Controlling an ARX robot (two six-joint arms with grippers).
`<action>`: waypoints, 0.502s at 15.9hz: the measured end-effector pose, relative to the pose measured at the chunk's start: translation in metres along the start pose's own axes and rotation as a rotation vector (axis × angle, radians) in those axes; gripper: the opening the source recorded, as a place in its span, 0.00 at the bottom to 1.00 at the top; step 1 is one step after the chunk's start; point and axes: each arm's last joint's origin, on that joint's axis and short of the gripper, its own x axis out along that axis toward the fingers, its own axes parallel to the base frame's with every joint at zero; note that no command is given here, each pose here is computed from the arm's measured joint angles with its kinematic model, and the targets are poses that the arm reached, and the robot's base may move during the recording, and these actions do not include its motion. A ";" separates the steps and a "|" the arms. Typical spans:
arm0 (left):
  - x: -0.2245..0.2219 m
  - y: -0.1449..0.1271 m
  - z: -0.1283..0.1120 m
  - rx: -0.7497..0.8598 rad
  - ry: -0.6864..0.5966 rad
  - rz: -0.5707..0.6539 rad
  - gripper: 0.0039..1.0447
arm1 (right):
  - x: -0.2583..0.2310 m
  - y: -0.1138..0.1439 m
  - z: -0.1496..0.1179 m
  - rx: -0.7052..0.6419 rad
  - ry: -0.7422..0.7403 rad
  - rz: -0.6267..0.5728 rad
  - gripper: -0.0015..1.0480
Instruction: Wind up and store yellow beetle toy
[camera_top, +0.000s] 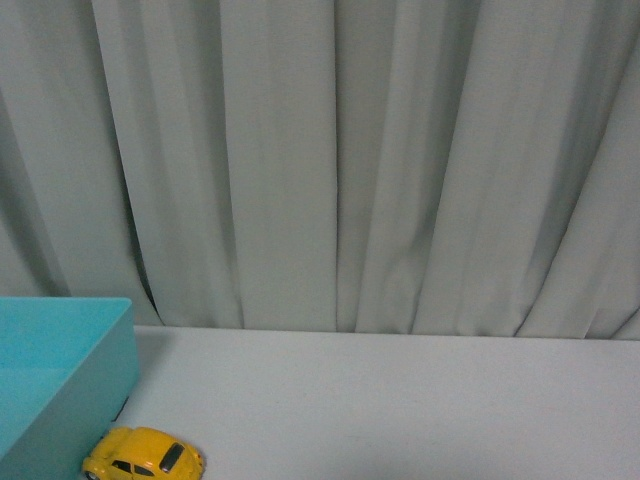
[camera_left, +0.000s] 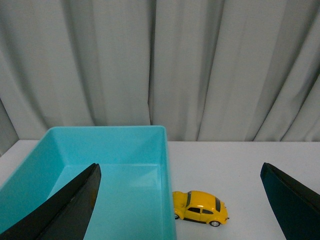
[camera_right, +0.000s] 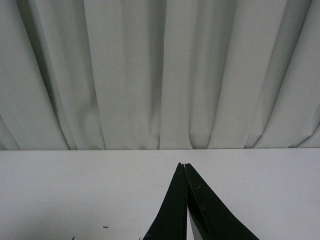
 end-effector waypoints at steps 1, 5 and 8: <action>0.000 0.000 0.000 0.000 0.000 0.000 0.94 | -0.002 0.000 0.000 0.000 0.003 0.000 0.02; 0.000 0.000 0.000 0.000 0.000 0.000 0.94 | -0.008 0.000 0.000 0.000 0.001 0.000 0.02; 0.000 0.000 0.000 0.000 0.000 0.000 0.94 | -0.011 0.000 0.000 0.000 0.001 0.000 0.02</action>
